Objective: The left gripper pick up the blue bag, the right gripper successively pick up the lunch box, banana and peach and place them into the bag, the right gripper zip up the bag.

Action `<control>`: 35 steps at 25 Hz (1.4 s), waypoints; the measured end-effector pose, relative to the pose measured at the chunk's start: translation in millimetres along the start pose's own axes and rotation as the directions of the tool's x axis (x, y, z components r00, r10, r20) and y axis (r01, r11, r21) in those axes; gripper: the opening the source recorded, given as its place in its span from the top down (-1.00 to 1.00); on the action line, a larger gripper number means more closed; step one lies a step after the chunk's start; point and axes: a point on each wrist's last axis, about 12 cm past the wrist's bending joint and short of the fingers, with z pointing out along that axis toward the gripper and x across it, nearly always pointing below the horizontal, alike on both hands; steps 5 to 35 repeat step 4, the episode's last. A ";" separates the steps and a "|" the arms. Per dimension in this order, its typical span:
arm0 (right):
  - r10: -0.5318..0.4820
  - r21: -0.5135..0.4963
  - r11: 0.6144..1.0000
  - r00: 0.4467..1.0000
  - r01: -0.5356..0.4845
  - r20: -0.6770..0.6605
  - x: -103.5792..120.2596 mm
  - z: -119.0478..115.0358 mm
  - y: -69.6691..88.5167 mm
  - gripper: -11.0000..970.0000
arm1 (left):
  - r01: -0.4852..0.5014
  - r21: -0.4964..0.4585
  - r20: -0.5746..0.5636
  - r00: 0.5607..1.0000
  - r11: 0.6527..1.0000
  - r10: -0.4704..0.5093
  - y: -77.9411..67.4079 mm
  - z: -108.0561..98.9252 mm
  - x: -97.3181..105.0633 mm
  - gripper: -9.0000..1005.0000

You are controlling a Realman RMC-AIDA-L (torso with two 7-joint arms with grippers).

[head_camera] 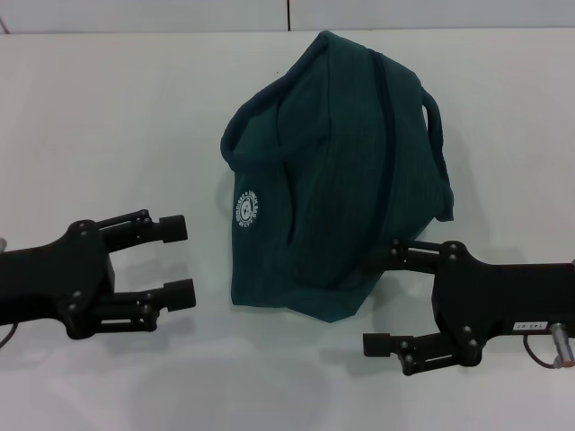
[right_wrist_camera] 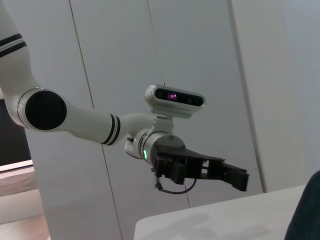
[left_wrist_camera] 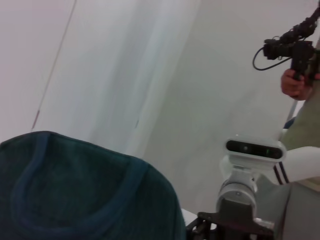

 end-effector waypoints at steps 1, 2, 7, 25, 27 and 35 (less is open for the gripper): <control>0.000 0.002 1.000 1.000 0.000 0.001 0.0 -0.3 0.1 -0.79 | -0.002 0.005 0.002 1.000 1.000 0.002 -0.5 0.4 -0.1 -0.75; 0.001 0.006 1.000 1.000 -0.001 0.003 -0.1 -0.9 -0.1 -0.79 | -0.002 0.006 0.002 1.000 1.000 0.002 -0.5 0.5 -0.2 -0.75; 0.000 0.020 1.000 1.000 0.000 0.010 -0.9 -2.9 -1.0 -0.79 | -0.004 0.008 0.003 1.000 1.000 0.004 -0.3 1.2 -0.5 -0.74; 0.000 0.020 1.000 1.000 0.000 0.010 -0.9 -2.9 -1.0 -0.79 | -0.004 0.008 0.003 1.000 1.000 0.004 -0.3 1.2 -0.5 -0.74; 0.000 0.020 1.000 1.000 0.000 0.010 -0.9 -2.9 -1.0 -0.79 | -0.004 0.008 0.003 1.000 1.000 0.004 -0.3 1.2 -0.5 -0.74; 0.000 0.020 1.000 1.000 0.000 0.010 -0.9 -2.9 -1.0 -0.79 | -0.004 0.008 0.003 1.000 1.000 0.004 -0.3 1.2 -0.5 -0.74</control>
